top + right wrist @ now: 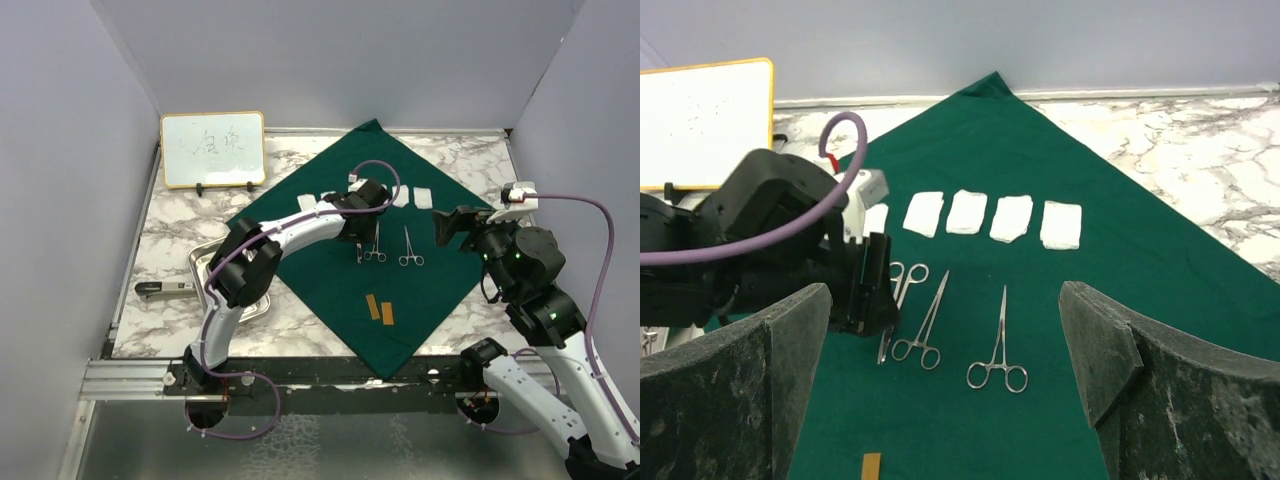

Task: Prepare the surgical pack
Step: Pick up the medical item from the surgical kit.

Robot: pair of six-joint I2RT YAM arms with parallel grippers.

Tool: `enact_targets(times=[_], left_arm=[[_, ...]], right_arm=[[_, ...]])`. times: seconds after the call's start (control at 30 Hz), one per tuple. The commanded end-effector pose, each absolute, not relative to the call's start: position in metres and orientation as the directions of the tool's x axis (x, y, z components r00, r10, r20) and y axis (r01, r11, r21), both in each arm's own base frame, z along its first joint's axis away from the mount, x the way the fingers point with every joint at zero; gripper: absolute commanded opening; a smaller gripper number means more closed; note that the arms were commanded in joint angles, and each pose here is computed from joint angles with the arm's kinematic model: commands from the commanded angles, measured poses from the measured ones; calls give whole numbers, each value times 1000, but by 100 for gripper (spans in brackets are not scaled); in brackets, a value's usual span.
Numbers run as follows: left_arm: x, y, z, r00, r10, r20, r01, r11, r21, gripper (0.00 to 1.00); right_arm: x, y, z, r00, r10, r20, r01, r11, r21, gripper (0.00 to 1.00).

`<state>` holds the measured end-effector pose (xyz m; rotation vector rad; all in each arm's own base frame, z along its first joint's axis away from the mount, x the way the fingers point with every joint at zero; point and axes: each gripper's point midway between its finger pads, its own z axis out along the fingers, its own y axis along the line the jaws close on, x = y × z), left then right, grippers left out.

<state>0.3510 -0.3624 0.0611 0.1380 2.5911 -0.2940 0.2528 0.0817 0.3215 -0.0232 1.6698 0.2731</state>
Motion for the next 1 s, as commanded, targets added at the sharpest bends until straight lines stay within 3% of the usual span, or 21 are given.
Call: enact_targets(times=[0.0,0.43,0.77,0.97], left_arm=[[346,-357,47,-877,60,-476,136,983,-126,50],[342,-363,30,-888,106,-447,164,982,-95,39],[337,-358,14,-906,108,-409,150,986,-71,37],[335,-357,7,-913,119,-391,154,986,-59,24]], right_arm=[[251,82,324,-106,153,-982,-181,968,171,100],[251,81,325,-103,156,-982,-178,969,172,100],[251,81,325,-104,156,-982,-175,969,172,100],[250,80,325,-101,157,-982,-172,970,172,100]])
